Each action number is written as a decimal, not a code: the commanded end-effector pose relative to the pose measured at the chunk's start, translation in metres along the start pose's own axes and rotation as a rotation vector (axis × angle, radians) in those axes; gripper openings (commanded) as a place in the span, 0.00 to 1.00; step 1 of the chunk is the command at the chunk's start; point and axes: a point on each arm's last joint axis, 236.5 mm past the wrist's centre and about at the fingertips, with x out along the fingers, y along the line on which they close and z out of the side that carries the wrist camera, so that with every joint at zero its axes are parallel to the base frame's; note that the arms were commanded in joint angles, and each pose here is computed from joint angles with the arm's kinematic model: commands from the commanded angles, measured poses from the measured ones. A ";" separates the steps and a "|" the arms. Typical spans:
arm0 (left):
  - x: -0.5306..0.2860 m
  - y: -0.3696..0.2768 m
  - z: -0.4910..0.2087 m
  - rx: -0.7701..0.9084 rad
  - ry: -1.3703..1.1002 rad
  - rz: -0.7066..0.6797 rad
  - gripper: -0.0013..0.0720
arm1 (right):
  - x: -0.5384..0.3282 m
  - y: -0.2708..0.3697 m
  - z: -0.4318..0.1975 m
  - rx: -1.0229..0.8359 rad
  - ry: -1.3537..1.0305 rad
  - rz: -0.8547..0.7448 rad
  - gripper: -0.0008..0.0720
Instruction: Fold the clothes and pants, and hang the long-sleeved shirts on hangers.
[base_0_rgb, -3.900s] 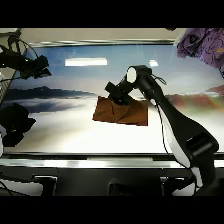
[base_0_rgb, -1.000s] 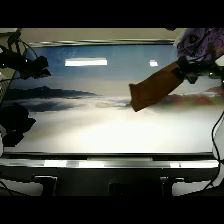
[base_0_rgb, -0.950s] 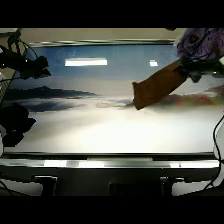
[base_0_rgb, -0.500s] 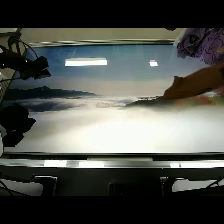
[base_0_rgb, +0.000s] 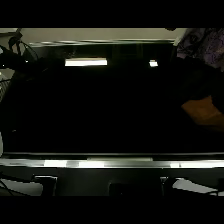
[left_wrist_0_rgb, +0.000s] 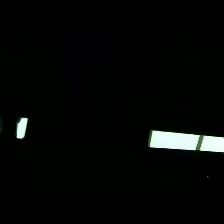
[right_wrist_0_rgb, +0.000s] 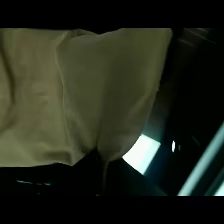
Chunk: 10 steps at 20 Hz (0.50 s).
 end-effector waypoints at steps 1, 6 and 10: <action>0.004 0.003 -0.008 -0.003 0.033 0.008 0.04 | 0.023 -0.052 -0.049 0.037 0.043 -0.097 0.05; 0.006 0.005 -0.013 -0.006 0.055 0.012 0.04 | 0.035 -0.107 -0.100 0.040 0.091 -0.252 0.05; 0.007 0.005 -0.013 -0.006 0.054 0.012 0.04 | 0.033 -0.128 -0.109 0.020 0.082 -0.319 0.05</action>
